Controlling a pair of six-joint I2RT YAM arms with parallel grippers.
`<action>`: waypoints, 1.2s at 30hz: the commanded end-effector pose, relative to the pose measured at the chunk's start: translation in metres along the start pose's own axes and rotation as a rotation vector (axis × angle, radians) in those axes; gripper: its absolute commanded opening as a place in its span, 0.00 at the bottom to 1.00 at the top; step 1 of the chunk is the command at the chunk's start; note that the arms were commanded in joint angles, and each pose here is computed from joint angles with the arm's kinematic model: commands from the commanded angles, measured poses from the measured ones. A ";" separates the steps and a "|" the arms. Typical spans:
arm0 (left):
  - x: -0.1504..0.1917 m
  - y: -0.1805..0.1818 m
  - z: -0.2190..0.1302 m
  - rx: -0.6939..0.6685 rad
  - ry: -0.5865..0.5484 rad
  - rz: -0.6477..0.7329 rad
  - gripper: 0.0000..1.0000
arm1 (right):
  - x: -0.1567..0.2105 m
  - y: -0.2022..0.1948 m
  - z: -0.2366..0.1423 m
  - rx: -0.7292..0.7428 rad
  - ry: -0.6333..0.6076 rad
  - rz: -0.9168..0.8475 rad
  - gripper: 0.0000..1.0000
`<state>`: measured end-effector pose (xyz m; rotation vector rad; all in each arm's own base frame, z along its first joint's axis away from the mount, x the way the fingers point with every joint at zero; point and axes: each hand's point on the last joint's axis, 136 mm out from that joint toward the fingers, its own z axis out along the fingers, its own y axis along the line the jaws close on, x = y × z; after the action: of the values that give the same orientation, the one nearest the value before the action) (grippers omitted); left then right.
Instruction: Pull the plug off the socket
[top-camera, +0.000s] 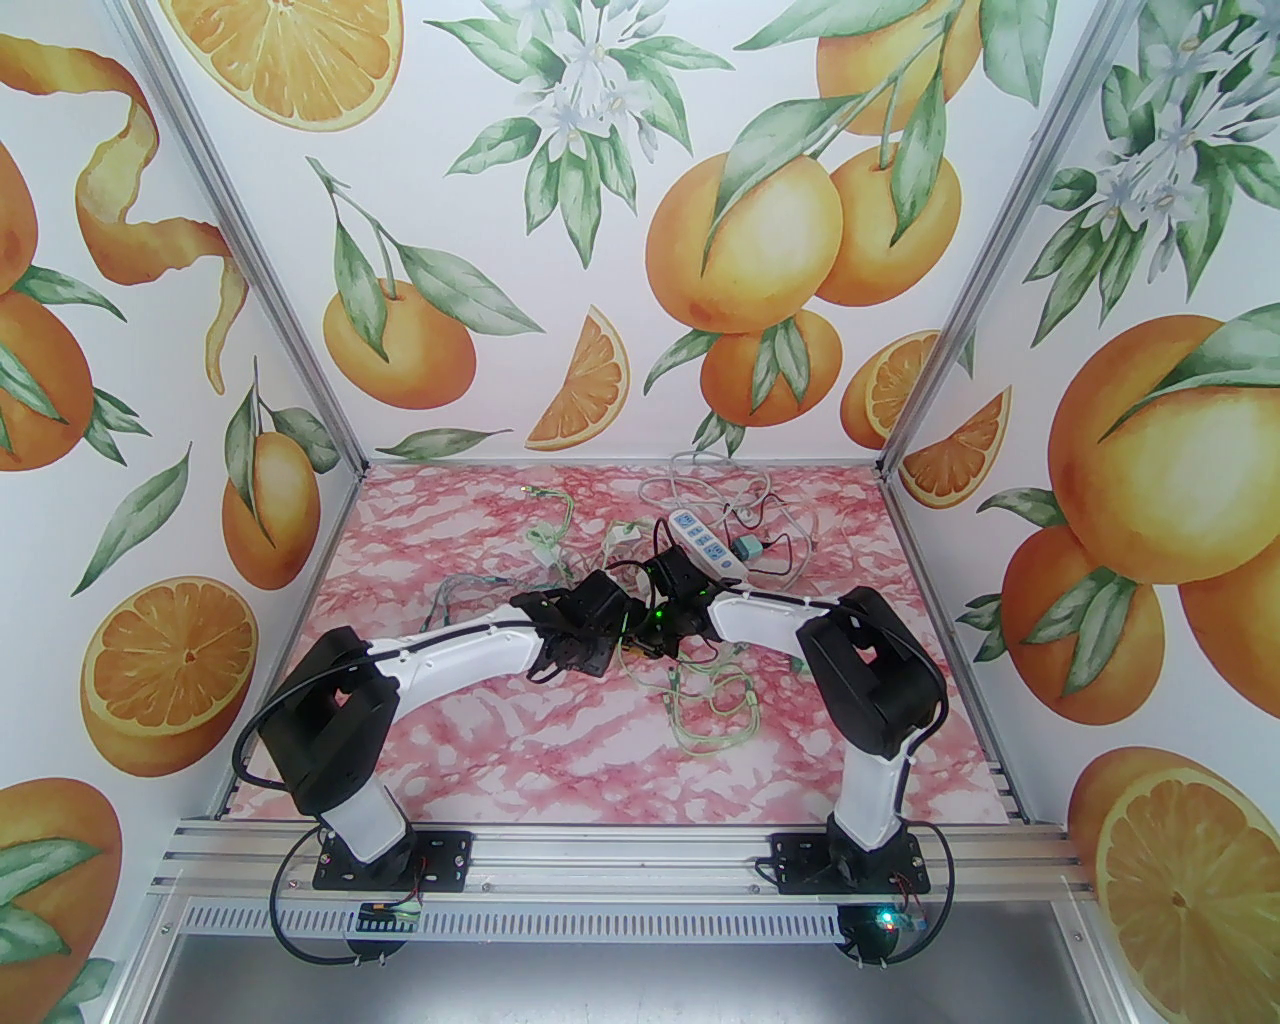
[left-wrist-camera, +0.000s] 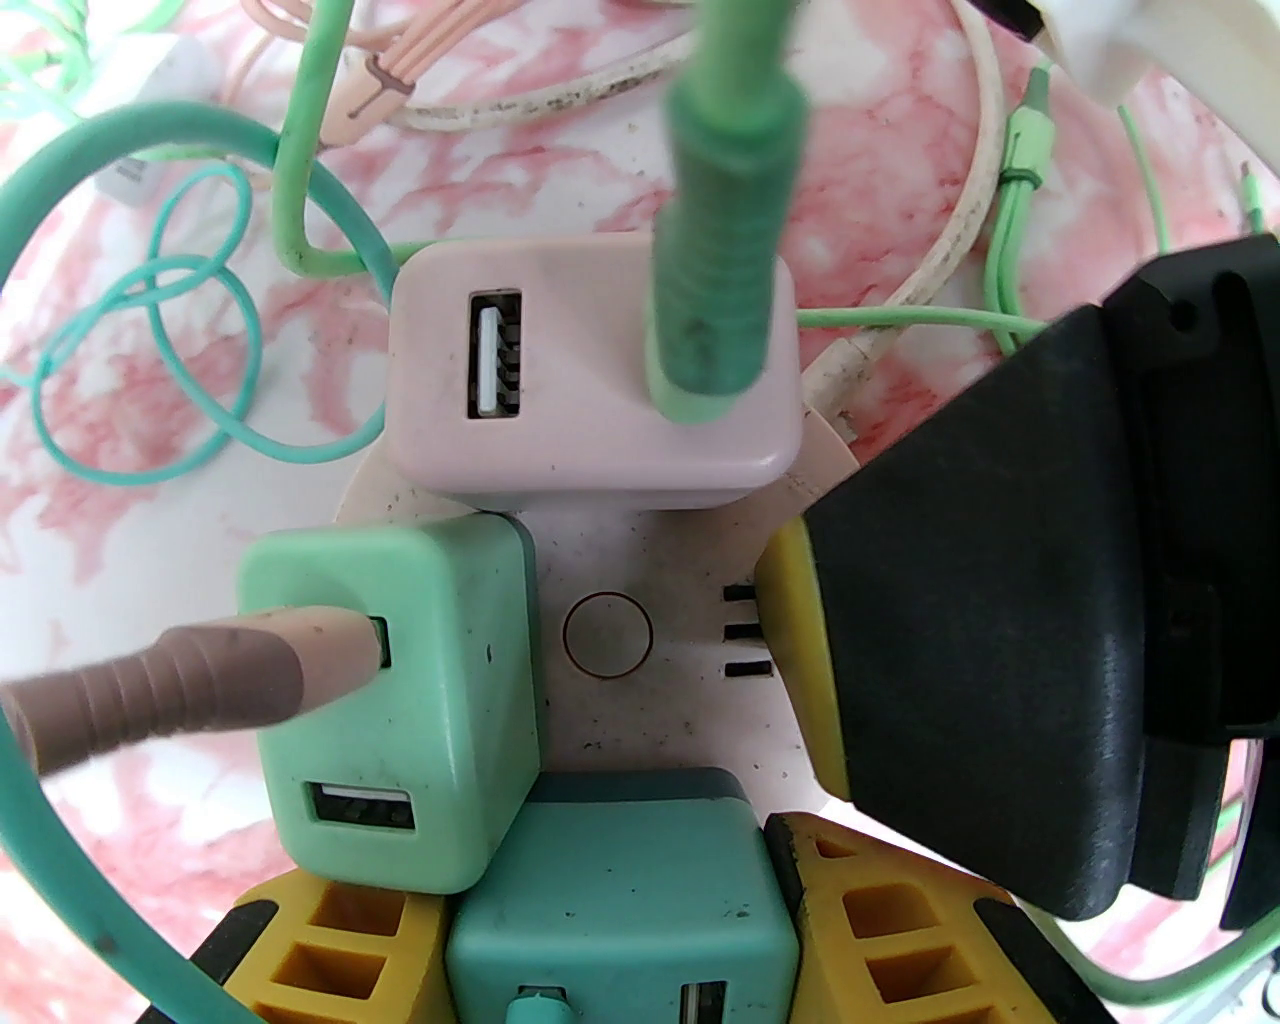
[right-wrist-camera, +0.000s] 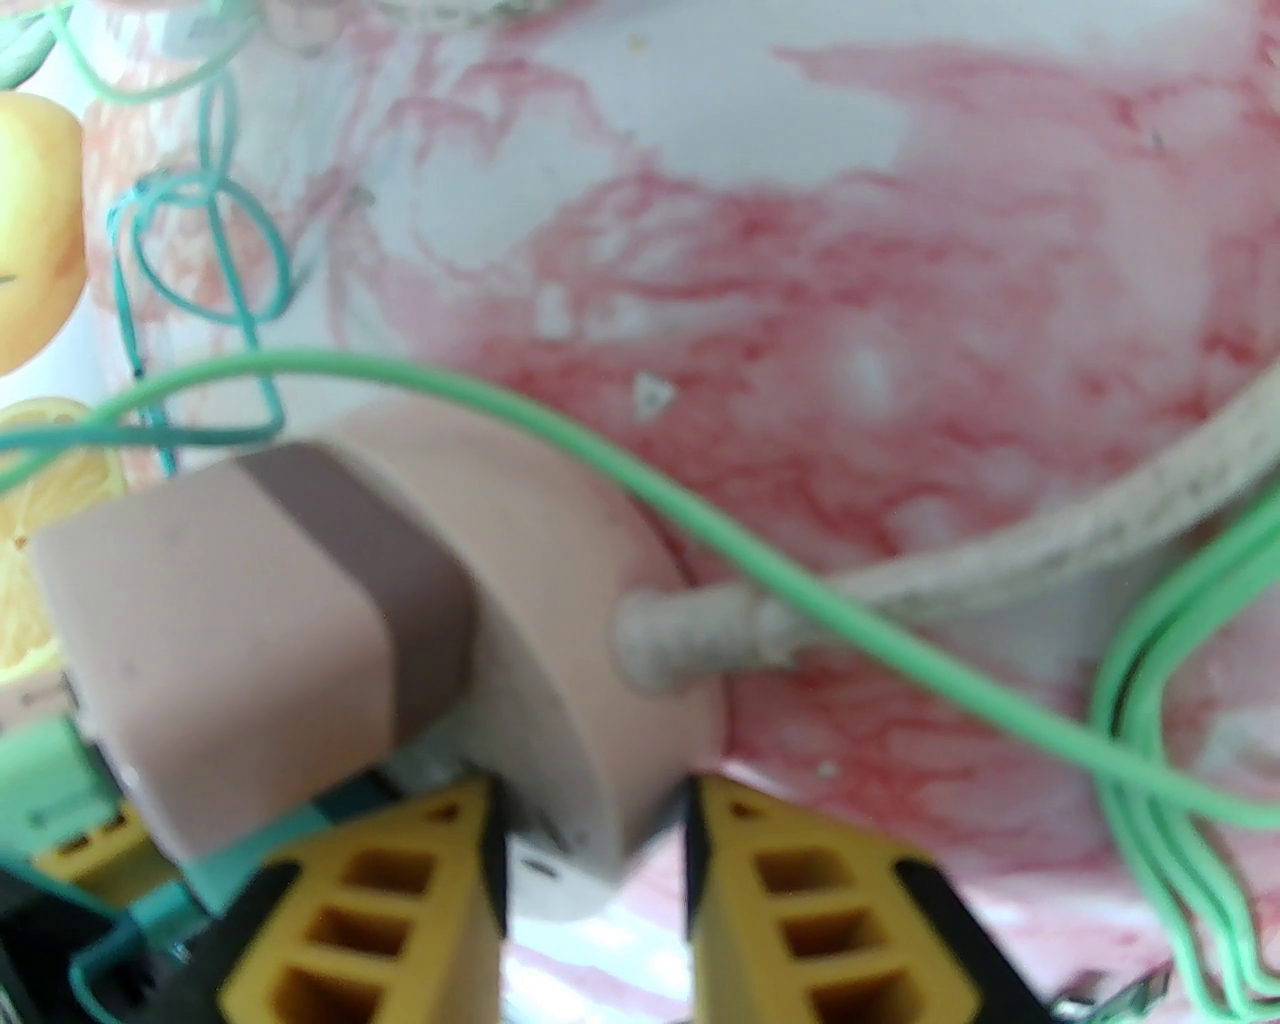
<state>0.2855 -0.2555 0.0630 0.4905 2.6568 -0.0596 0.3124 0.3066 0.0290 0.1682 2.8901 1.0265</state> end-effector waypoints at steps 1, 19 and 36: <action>-0.011 -0.025 -0.016 0.077 -0.031 0.043 0.24 | 0.036 -0.098 0.019 0.353 0.082 0.094 0.32; -0.035 -0.004 -0.036 0.190 -0.042 -0.095 0.24 | 0.036 -0.099 0.017 0.385 0.075 0.064 0.31; -0.036 -0.018 -0.044 0.150 -0.056 -0.054 0.24 | 0.037 -0.105 0.016 0.420 0.062 0.051 0.29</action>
<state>0.2841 -0.2510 0.0715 0.4887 2.7010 -0.0611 0.3127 0.3093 0.0308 0.1065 2.8814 0.9660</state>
